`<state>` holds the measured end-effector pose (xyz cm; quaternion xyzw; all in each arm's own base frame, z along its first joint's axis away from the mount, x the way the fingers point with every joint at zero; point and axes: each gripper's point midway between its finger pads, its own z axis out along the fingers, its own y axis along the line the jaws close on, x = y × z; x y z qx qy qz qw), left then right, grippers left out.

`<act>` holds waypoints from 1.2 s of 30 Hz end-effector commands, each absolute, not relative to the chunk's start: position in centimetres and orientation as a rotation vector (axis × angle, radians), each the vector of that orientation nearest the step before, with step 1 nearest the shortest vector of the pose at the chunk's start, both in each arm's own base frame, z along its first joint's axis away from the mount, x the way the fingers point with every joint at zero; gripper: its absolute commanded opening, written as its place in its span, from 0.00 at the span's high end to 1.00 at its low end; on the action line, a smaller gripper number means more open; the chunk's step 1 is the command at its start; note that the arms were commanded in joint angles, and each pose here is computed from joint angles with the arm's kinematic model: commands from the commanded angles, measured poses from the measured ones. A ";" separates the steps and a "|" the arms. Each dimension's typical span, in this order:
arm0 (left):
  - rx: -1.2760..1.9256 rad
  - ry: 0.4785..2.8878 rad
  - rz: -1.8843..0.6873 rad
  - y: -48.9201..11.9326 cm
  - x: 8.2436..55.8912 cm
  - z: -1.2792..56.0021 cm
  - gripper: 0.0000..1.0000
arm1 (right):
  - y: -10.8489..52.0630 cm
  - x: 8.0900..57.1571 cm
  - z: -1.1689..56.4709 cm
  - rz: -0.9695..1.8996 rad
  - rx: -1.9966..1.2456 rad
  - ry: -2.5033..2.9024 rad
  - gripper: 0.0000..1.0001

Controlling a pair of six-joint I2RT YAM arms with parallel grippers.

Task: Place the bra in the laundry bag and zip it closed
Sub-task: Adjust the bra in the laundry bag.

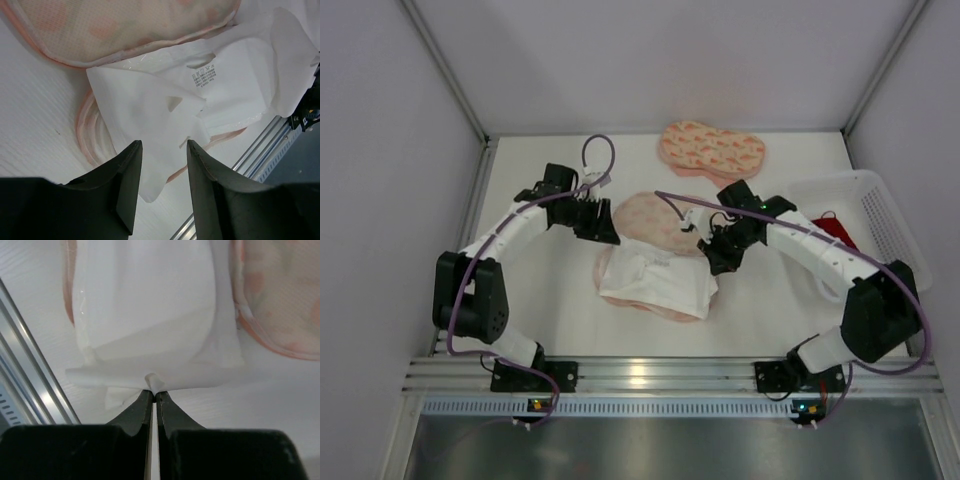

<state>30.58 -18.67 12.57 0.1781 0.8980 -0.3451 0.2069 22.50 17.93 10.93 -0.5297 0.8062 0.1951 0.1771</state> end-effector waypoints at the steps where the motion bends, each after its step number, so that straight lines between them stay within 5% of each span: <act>1: 0.511 2.454 -0.948 -17.9 30.2 13.8 0.53 | 21.9 21.8 12.1 0.676 -1.547 2.260 1.00; 12: 0.534 2.462 -0.907 -16.2 28.5 12.7 0.53 | 26.9 23.4 8.7 0.843 -1.482 2.413 0.99; 23: 0.577 2.444 -0.914 -16.2 28.1 12.8 0.51 | 28.3 24.3 9.5 0.849 -1.430 2.376 0.58; 31: 0.666 2.358 -0.907 -16.3 27.7 14.2 0.47 | 26.8 28.6 15.5 0.753 -1.287 2.242 0.28; 36: 0.675 2.349 -0.875 -16.1 28.5 14.4 0.47 | 22.5 33.9 15.9 0.615 -1.038 2.296 0.24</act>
